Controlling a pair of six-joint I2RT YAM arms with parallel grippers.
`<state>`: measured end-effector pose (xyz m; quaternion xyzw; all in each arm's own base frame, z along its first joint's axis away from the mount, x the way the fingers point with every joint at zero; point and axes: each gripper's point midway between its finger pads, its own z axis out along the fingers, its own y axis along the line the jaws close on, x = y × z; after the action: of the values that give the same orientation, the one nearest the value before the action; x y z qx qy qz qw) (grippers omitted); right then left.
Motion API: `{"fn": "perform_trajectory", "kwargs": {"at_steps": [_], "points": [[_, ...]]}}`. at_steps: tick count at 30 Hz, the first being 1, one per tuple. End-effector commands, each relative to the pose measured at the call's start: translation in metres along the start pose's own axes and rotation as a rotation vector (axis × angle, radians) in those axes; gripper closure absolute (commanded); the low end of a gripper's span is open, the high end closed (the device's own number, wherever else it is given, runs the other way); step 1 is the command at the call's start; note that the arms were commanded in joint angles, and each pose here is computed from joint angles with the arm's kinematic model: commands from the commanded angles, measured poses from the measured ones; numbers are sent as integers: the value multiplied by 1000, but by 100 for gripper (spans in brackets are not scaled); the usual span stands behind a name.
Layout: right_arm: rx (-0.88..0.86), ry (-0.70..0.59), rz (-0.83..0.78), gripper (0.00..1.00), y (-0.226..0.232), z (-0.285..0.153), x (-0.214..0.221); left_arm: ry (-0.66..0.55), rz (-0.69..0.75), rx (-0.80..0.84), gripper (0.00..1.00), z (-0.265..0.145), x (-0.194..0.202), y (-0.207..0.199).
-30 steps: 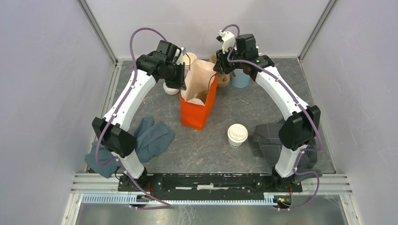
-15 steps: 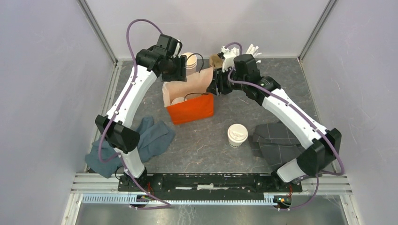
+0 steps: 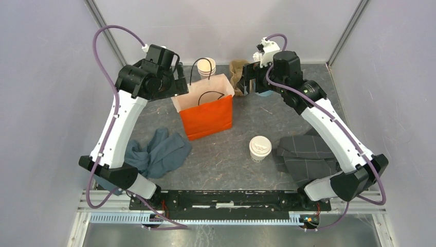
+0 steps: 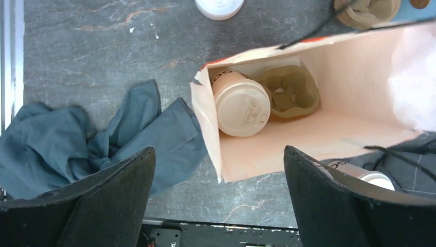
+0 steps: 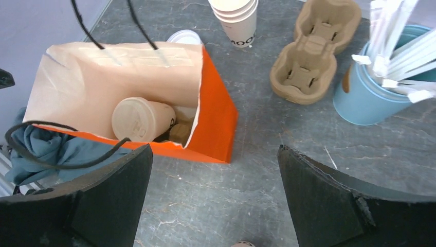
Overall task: Pack the takeout coffee
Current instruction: Adjust the takeout bag at the center of the board.
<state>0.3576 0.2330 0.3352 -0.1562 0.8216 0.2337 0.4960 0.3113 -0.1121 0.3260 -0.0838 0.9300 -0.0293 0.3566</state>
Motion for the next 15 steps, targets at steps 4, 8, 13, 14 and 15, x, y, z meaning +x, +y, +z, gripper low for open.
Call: {"fn": "perform_trajectory", "kwargs": {"at_steps": [4,8,13,14,15], "points": [[-8,-112,31,2,-6,-26,-18,99,-131,-143,0,14,28,18],[-113,-84,90,2,1,-21,-13,140,-169,-102,9,36,34,10],[-139,-28,102,2,-4,-16,-5,130,-183,-110,20,57,25,10],[-138,-23,93,2,-4,-16,-4,122,-181,-104,23,60,23,9],[-140,-20,89,2,-4,-16,-4,123,-176,-104,25,63,23,8]]}}
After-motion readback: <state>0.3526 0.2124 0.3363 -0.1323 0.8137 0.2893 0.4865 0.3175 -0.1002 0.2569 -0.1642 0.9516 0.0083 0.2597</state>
